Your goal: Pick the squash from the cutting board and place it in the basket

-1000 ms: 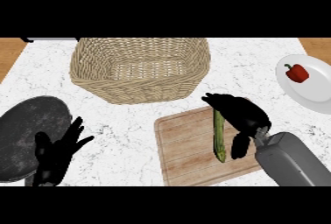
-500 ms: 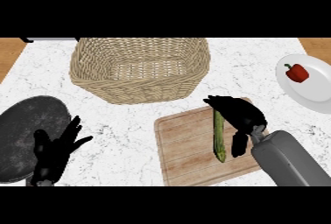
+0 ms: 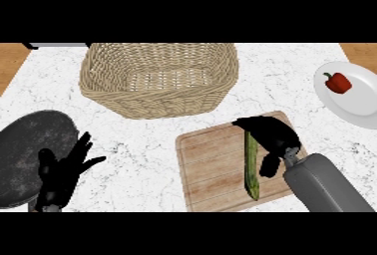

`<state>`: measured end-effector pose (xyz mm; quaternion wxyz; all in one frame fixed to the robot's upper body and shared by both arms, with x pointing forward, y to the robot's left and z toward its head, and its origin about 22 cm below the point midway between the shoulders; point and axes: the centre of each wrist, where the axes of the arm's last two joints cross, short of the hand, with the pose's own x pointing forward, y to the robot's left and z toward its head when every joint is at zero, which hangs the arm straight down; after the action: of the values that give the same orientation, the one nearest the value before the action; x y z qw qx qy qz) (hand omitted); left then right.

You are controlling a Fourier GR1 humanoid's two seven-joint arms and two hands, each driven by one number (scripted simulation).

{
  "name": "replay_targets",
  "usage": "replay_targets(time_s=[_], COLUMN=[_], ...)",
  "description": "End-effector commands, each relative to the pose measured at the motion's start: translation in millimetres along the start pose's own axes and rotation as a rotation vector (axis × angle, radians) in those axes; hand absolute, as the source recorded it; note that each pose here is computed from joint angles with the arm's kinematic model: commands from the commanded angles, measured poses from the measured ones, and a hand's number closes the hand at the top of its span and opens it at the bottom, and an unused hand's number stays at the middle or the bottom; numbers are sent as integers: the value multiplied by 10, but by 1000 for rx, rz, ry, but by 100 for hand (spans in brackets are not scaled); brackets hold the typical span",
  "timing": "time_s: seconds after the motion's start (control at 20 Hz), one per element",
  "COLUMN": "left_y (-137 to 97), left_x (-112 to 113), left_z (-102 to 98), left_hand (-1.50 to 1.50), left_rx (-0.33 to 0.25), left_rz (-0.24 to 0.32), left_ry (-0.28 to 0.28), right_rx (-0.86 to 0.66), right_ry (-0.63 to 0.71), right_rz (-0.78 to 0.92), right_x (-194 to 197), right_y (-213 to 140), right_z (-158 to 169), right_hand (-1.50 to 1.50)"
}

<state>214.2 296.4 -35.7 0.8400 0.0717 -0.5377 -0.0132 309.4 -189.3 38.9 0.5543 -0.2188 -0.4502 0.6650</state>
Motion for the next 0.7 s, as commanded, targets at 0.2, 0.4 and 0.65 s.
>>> replay_targets(time_s=[0.2,0.4,0.65], left_y=[-84,-56,-27], left_x=[-195,-174,-117], left_z=[64,45,81], left_hand=[0,0,0], left_rx=[-14,-11,-19], left_rz=[-11,-17,-25], left_ry=[129,112,119], right_rx=[-63,-68,-119], right_ry=[-74,-78,-17], right_rz=[139,162,130], right_x=[68,-50,1226], right_y=[84,262,247], right_z=[-9,-118,-354], right_hand=[150,150,150])
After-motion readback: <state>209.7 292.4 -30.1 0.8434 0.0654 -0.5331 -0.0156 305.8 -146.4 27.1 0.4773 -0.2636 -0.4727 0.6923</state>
